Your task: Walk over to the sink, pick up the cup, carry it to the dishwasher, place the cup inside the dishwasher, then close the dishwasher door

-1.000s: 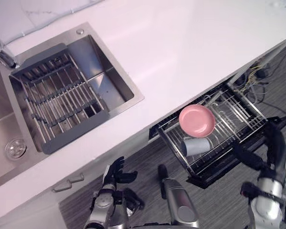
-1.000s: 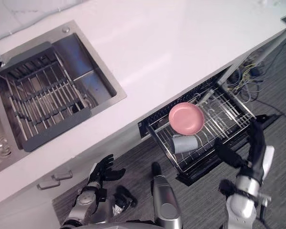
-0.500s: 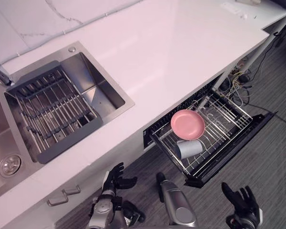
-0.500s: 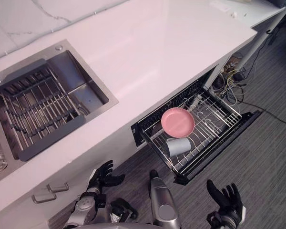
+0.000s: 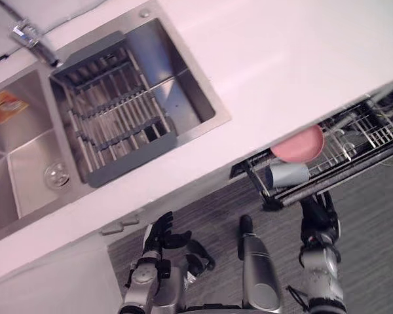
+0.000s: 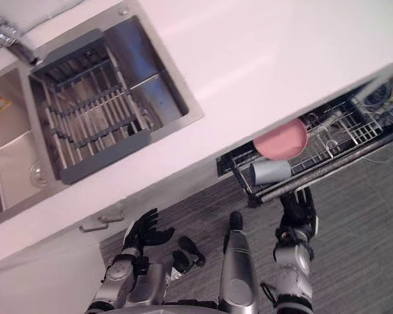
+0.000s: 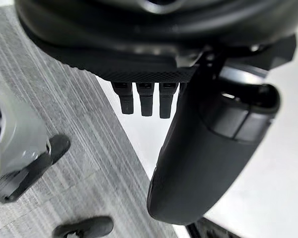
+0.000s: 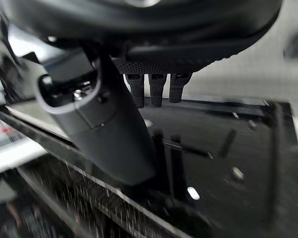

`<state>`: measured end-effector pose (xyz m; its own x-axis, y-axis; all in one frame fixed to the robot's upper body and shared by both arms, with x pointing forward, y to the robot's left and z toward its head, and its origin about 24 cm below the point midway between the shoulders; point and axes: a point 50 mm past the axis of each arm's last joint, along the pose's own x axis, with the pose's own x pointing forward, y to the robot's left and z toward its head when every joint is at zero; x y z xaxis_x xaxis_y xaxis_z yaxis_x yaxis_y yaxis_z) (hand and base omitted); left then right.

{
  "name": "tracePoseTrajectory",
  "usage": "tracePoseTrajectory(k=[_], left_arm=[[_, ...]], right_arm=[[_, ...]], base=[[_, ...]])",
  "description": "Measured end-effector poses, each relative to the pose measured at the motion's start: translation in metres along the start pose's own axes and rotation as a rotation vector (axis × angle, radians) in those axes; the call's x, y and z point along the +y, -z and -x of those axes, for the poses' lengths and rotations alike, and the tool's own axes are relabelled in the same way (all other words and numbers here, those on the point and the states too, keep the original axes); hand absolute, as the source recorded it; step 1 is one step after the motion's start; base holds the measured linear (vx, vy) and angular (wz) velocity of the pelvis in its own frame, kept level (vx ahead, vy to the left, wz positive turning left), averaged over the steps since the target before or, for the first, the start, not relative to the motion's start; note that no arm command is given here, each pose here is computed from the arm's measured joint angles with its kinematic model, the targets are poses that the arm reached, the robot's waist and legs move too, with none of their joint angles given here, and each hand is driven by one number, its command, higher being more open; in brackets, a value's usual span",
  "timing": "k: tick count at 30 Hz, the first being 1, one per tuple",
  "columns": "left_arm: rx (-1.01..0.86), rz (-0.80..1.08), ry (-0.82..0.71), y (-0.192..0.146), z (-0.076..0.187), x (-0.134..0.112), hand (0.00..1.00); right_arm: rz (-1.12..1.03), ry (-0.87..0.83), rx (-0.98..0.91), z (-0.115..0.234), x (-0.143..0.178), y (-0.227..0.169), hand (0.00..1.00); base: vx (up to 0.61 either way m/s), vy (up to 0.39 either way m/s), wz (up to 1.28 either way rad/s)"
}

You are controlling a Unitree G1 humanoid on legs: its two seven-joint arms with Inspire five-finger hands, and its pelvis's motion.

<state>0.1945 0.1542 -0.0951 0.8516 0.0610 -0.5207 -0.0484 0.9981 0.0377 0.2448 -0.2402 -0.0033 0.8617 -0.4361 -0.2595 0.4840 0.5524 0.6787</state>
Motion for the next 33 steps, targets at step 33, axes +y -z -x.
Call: tracePoseTrajectory(k=[33], left_arm=[[0.205,-0.086,-0.101,0.054,0.027,0.049,0.90]], right_arm=[[0.951,-0.033,0.367,0.037,-0.095,0.049,0.90]], base=[[0.03,-0.034,0.20]])
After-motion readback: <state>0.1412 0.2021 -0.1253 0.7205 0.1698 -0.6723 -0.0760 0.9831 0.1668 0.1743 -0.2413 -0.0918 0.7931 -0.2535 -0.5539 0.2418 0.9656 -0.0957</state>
